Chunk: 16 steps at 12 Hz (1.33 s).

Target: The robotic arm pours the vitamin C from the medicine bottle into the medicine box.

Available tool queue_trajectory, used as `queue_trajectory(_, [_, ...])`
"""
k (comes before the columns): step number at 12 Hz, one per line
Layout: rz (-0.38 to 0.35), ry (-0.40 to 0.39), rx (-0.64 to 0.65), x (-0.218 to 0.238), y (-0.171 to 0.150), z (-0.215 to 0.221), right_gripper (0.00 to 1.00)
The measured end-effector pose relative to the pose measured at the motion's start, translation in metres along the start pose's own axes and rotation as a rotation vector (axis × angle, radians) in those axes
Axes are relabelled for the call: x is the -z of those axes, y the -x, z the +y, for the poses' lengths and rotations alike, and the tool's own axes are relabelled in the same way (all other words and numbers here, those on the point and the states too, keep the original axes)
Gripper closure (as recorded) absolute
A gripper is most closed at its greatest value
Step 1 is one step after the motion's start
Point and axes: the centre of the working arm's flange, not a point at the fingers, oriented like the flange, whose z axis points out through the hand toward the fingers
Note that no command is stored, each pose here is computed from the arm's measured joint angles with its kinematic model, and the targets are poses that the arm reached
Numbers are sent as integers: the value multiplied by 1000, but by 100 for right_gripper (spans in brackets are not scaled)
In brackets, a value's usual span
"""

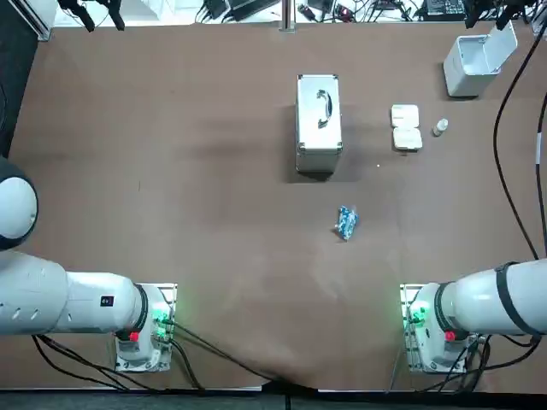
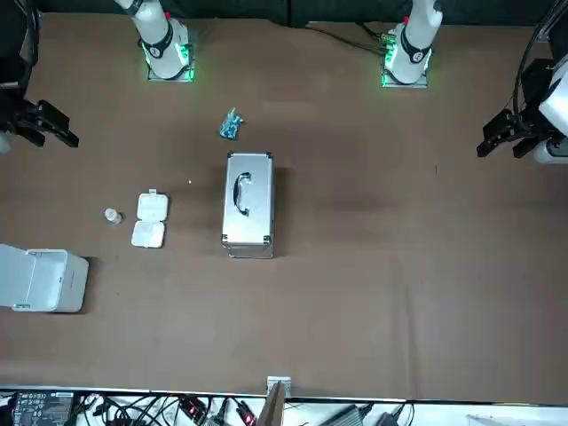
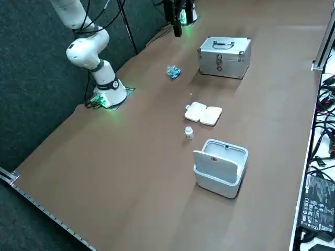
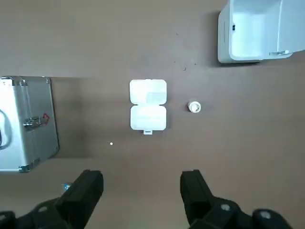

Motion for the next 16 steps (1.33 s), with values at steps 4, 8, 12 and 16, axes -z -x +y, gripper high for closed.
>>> queue_trajectory(4, [-45,7,-15,-26,-14,6,0])
queue_trajectory(8, [-29,8,-18,-25,-19,16,0])
queue_trajectory(12, [-10,9,-1,-14,-17,7,0])
queue_trajectory(16, [13,38,4,-2,-11,9,0])
